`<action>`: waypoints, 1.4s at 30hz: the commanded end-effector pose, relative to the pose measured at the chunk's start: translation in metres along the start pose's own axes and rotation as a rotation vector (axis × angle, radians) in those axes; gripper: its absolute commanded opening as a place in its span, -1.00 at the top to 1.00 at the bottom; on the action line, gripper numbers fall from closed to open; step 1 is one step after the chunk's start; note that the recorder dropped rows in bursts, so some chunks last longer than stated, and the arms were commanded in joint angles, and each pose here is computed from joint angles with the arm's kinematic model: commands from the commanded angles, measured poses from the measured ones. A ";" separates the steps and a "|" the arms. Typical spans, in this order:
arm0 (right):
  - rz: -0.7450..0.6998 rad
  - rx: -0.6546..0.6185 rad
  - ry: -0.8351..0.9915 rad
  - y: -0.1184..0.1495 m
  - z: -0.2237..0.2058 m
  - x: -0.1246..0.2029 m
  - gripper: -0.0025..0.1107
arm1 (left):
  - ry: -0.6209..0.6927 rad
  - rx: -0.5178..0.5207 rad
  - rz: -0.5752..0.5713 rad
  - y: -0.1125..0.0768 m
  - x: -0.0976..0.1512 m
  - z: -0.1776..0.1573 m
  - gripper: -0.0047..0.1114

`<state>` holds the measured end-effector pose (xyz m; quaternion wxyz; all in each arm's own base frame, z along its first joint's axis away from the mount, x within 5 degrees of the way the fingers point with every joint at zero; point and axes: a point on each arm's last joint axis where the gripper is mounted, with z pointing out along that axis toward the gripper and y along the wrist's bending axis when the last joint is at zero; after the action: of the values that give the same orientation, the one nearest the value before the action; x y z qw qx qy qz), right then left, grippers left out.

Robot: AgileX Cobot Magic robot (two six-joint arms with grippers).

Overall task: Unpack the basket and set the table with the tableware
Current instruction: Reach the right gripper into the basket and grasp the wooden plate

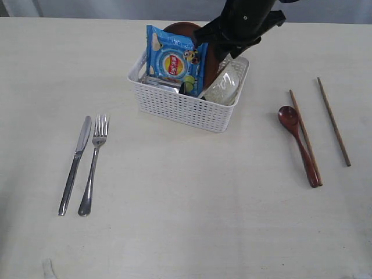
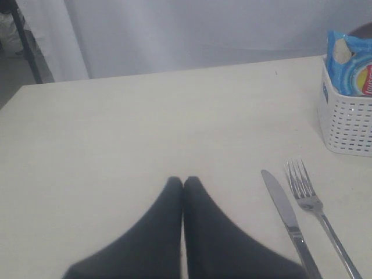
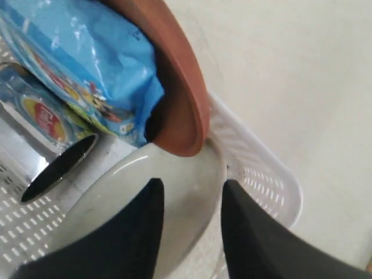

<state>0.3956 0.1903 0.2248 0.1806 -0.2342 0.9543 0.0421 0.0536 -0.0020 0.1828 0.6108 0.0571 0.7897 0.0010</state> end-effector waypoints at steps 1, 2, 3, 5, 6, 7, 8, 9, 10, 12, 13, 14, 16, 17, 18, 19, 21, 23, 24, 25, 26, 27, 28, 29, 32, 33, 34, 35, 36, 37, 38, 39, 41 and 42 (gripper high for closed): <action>-0.096 -0.023 -0.132 -0.002 -0.017 -0.012 0.21 | 0.000 0.006 -0.004 0.000 0.001 0.000 0.92; -0.097 -0.062 -0.155 0.001 -0.019 -0.014 0.14 | 0.000 0.006 -0.003 0.000 0.001 0.000 0.92; -0.106 -0.096 -0.177 0.001 -0.020 -0.015 0.06 | 0.000 0.006 -0.003 0.000 0.001 0.000 0.92; -0.133 -0.161 -0.210 0.005 -0.021 -0.017 -0.06 | 0.000 0.006 -0.003 0.000 0.001 0.000 0.92; -0.152 -0.185 -0.227 0.007 -0.022 -0.018 -0.10 | 0.000 0.006 -0.003 0.000 0.001 0.000 0.92; -0.168 -0.193 -0.239 0.007 -0.021 -0.019 -0.11 | 0.000 0.006 -0.003 0.000 0.001 0.000 0.92; -0.181 -0.198 -0.259 0.007 -0.021 -0.021 -0.10 | 0.000 0.006 -0.003 0.000 0.001 0.000 0.92; -0.184 -0.188 -0.275 0.006 -0.018 -0.023 -0.10 | 0.000 0.006 -0.003 0.000 0.001 0.000 0.92; -0.178 -0.178 -0.294 0.004 -0.017 -0.025 -0.10 | 0.000 0.006 -0.003 0.000 0.001 0.000 0.92; -0.167 -0.154 -0.319 -0.002 -0.013 -0.027 -0.10 | 0.000 0.006 -0.003 0.000 0.001 0.000 0.92; -0.163 -0.148 -0.329 -0.003 -0.012 -0.028 -0.10 | 0.000 0.006 -0.003 0.000 0.001 0.000 0.92; -0.164 -0.147 -0.325 -0.005 -0.007 -0.028 -0.10 | 0.000 0.006 -0.003 0.000 0.001 0.000 0.92; -0.195 -0.144 -0.319 -0.005 -0.001 -0.027 -0.10 | 0.000 0.006 -0.003 0.000 0.001 0.000 0.92; -0.205 -0.146 -0.308 -0.005 0.004 -0.027 -0.10 | 0.000 0.006 -0.003 0.000 0.001 0.000 0.92; -0.210 -0.156 -0.299 -0.005 0.009 -0.026 -0.10 | 0.000 0.006 -0.003 0.000 0.001 0.000 0.92; -0.219 -0.174 -0.283 -0.003 0.015 -0.024 -0.10 | 0.000 0.006 -0.003 0.000 0.001 0.000 0.92; -0.263 -0.239 -0.257 0.002 0.023 -0.021 -0.10 | 0.000 0.006 -0.003 0.000 0.001 0.000 0.92; -0.325 -0.330 -0.242 0.010 0.027 -0.017 -0.10 | 0.000 0.006 -0.003 0.000 0.001 0.000 0.92; -0.338 -0.372 -0.246 0.014 0.027 -0.016 -0.10 | 0.000 0.006 -0.003 0.000 0.001 0.000 0.92; -0.361 -0.399 -0.253 0.017 0.026 -0.016 -0.10 | 0.000 0.006 -0.003 0.000 0.001 0.000 0.92; -0.369 -0.421 -0.265 0.020 0.025 -0.016 -0.10 | 0.000 0.006 -0.003 0.000 0.001 0.000 0.92; -0.372 -0.421 -0.274 0.021 0.025 -0.017 -0.10 | 0.000 0.006 -0.003 0.000 0.001 0.000 0.92; -0.369 -0.410 -0.286 0.021 0.025 -0.018 -0.10 | 0.000 0.006 -0.003 0.000 0.001 0.000 0.92; -0.372 -0.404 -0.288 0.021 0.025 -0.019 -0.10 | 0.000 0.006 -0.003 0.000 0.001 0.000 0.92; -0.393 -0.378 -0.272 0.019 0.026 -0.017 -0.10 | 0.000 0.006 -0.003 0.000 0.001 0.000 0.92; -0.390 -0.371 -0.265 0.018 0.027 -0.017 -0.10 | 0.000 0.006 -0.003 0.000 0.001 0.000 0.92; -0.382 -0.363 -0.260 0.017 0.027 -0.017 -0.06 | 0.000 0.006 -0.003 0.000 0.001 0.000 0.92; -0.374 -0.358 -0.255 0.017 0.027 -0.017 0.02 | 0.000 0.006 -0.003 0.000 0.001 0.000 0.92; -0.374 -0.355 -0.252 0.016 0.028 -0.017 0.10 | 0.000 0.006 -0.003 0.000 0.001 0.000 0.92; -0.377 -0.352 -0.251 0.016 0.028 -0.016 0.23 | 0.000 0.006 -0.003 0.000 0.001 0.000 0.92; -0.384 -0.349 -0.246 0.016 0.028 -0.016 0.38 | 0.000 0.006 -0.003 0.000 0.001 0.000 0.92; -0.387 -0.349 -0.240 0.016 0.028 -0.015 0.53 | 0.000 0.006 -0.003 0.000 0.001 0.000 0.92; -0.411 -0.340 -0.219 0.015 0.029 -0.013 0.81 | 0.000 0.006 -0.003 0.000 0.001 0.000 0.92; -0.417 -0.338 -0.209 0.014 0.029 -0.013 0.91 | 0.000 0.006 -0.003 0.000 0.001 0.000 0.92</action>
<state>0.4110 0.2159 0.2038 0.2594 -0.4390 0.8393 0.1886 0.0536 -0.0020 0.1828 0.6108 0.0571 0.7897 0.0010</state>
